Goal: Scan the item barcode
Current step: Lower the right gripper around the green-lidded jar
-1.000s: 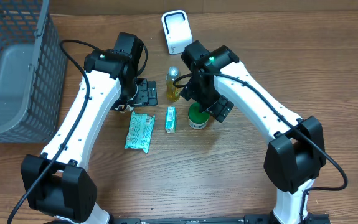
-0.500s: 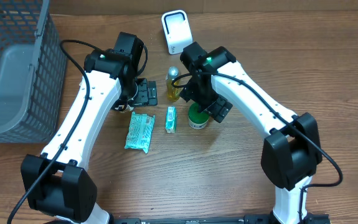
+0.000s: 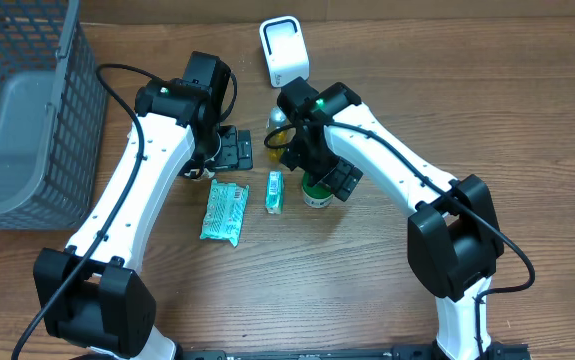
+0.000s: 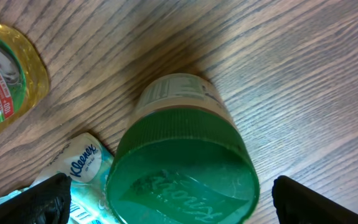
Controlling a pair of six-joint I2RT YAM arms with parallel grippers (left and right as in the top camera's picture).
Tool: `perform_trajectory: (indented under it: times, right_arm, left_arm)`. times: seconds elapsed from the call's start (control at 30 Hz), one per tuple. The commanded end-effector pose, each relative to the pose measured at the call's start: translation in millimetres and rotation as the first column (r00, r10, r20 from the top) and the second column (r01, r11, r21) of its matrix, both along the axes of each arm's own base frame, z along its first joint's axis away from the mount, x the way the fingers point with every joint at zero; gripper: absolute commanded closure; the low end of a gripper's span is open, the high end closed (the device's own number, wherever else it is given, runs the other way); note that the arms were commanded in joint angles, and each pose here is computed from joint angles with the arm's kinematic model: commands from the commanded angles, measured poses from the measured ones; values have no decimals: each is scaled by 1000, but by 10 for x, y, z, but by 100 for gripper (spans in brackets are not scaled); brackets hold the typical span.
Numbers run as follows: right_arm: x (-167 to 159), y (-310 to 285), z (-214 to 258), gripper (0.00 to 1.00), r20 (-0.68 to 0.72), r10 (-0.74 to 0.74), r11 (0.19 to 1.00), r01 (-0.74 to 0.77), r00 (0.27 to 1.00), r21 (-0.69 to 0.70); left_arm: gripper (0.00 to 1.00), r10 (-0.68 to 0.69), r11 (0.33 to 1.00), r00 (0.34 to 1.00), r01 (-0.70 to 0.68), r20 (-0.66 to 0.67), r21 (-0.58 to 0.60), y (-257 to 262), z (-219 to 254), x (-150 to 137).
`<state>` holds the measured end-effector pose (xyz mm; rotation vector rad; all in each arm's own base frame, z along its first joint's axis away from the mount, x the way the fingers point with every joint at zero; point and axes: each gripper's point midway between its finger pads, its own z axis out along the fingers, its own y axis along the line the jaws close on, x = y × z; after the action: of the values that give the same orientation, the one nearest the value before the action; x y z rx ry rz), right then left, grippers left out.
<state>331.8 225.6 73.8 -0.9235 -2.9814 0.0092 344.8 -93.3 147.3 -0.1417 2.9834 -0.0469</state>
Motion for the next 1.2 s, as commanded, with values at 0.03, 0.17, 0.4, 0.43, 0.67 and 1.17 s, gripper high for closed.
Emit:
perform_trajectory:
  times: [0.03, 0.17, 0.4, 0.43, 0.67, 1.17]
  right_arm:
    - [-47, -40, -117, 0, -6, -1, 1000, 1, 1000, -25]
    - [-68, -54, -231, 0, -9, -2, 1000, 1, 1000, -27]
    - [-16, -32, -263, 0, 15, -1, 1000, 2, 1000, -17]
    - [25, -28, -263, 0, 32, -2, 1000, 3, 999, -16]
    - [115, -58, -260, 0, 73, -1, 999, 4, 997, -35]
    - [108, -63, -260, 0, 71, 0, 999, 2, 998, -37]
  left_arm:
    - [0, 10, 1000, 1000, -10, 5, -7, 7, 21, 8]
    - [1, 11, 1000, 1000, -11, 5, -7, 7, 21, 8]
    - [0, 10, 1000, 1000, -10, 5, -7, 7, 21, 8]
    - [0, 10, 1000, 1000, -10, 5, -7, 7, 21, 8]
    - [0, 11, 1000, 1000, -11, 5, -7, 7, 21, 8]
    - [0, 10, 1000, 1000, -10, 5, -7, 7, 21, 8]
